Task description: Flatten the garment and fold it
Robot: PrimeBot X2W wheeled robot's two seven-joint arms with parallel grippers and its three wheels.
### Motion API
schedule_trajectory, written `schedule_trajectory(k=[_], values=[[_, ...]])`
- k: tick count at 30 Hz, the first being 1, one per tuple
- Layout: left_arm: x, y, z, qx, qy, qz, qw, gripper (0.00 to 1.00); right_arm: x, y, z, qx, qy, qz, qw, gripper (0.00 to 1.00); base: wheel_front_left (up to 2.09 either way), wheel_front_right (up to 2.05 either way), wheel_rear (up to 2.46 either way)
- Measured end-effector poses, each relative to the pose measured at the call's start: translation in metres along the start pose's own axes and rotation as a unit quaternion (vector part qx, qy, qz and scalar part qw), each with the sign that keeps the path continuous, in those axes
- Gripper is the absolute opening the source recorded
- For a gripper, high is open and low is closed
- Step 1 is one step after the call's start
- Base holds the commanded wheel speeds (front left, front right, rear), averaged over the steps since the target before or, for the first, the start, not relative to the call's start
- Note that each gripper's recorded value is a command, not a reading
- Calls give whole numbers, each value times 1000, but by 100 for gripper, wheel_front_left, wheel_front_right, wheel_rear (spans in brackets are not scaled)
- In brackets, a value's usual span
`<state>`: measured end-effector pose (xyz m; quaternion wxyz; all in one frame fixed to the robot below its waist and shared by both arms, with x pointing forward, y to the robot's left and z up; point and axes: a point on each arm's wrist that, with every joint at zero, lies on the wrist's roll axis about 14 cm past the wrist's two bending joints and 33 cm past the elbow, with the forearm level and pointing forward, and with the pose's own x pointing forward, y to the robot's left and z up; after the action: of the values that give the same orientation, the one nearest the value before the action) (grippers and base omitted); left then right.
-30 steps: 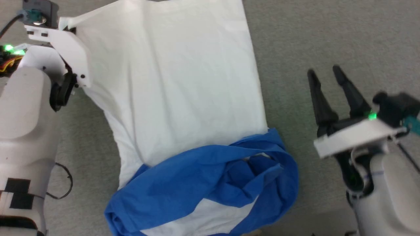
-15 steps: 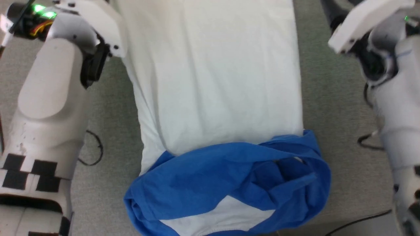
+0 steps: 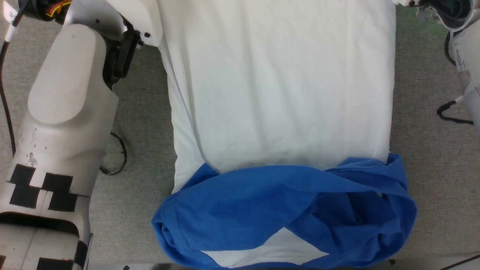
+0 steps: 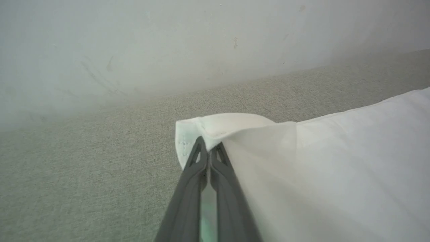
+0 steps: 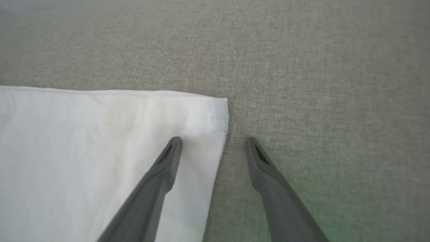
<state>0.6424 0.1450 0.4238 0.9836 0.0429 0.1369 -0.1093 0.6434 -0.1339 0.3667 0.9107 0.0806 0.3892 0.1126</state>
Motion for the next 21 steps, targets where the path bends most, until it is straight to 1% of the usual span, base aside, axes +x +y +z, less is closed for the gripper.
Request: schedule_trajectory(k=[4, 5, 6, 7, 10, 13, 17, 21], values=[[1, 3, -10, -2, 8, 3, 1000, 0, 8, 7, -8, -17, 42, 6, 999, 100, 0, 0, 0], [2, 3, -11, -1, 10, 2, 1000, 0, 8, 8, -9, -19, 55, 8, 998, 85, 0, 0, 0], [2, 2, -13, -3, 12, 0, 1000, 0, 7, 9, -10, -20, 66, 10, 998, 26, 0, 0, 0], [2, 2, -13, -5, 12, -1, 1000, 0, 6, 9, -12, -17, 74, 11, 997, 0, 0, 0, 0], [2, 2, -15, -8, 16, 0, 1000, 0, 4, 12, -12, -19, 77, 18, 997, 0, 0, 0, 0], [1, 4, -15, -8, 15, 2, 1000, 0, 3, 14, -9, -26, 48, 21, 998, 0, 0, 0, 0], [-2, 9, -5, -4, 1, 9, 1000, 0, -5, 9, 5, -35, -16, 14, 999, 0, 0, 0, 0], [-7, 16, 15, 2, -24, 17, 1000, 0, -24, -4, 37, -31, -102, -5, 994, 0, 0, 0, 0]])
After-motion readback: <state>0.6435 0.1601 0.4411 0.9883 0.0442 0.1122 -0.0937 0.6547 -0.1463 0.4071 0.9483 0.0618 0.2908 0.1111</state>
